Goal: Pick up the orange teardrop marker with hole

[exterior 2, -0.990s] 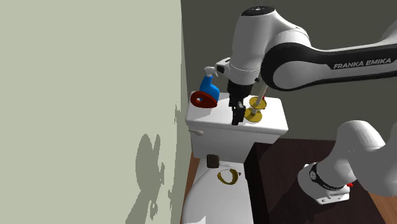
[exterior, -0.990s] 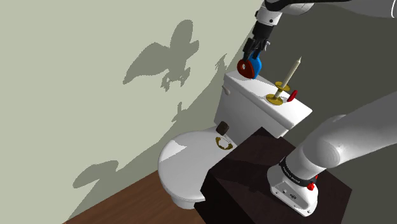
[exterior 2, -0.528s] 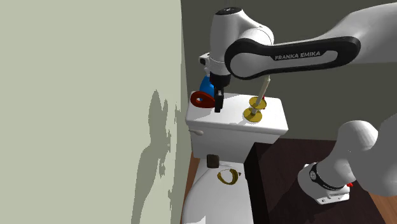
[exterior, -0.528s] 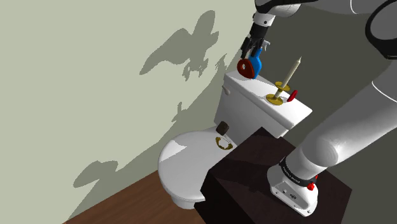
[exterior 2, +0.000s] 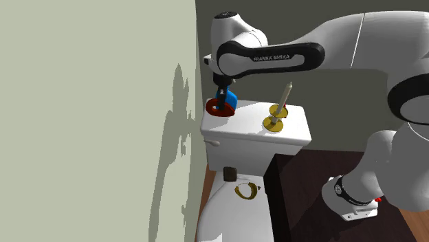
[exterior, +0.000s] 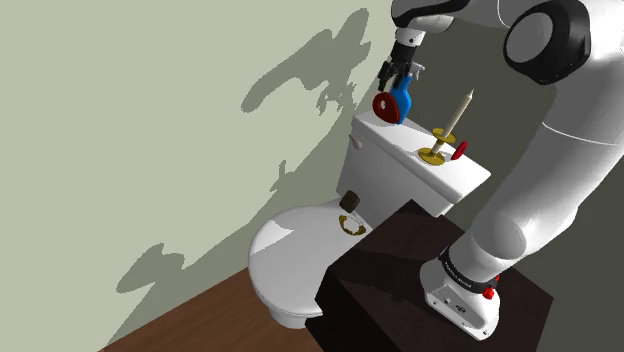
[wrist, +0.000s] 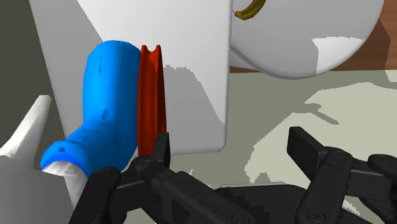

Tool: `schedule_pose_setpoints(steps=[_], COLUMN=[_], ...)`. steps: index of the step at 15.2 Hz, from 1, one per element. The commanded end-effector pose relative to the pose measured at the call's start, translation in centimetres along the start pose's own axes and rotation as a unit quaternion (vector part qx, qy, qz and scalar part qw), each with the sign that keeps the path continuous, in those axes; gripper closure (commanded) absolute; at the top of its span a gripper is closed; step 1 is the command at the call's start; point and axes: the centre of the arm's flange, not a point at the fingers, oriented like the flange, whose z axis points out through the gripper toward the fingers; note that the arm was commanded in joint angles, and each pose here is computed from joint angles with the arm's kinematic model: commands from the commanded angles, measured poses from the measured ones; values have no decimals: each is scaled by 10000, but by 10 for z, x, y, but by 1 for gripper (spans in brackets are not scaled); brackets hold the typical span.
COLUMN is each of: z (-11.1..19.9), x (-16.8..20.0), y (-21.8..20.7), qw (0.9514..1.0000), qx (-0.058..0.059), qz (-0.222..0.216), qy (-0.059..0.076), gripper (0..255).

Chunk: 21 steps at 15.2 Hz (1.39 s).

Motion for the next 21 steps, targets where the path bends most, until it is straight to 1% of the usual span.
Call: schedule_pose_setpoints(steps=[1,5,6,13,15,16,21], z=[9,24,24,64,64,65,65], x=[16,43,45,45,45,45,45], y=[20,62,65,67,67,67,67], qw=[10000,9998,9998,9998,9998,9998,9998], qx=[-14,-38,-39,-39,-39,-39,-40], qz=[54,170,176,176,176,176,177], qy=[-6,-18,-19,-19,-19,-19,-19], gripper=[0,0,0,0,0,255,255])
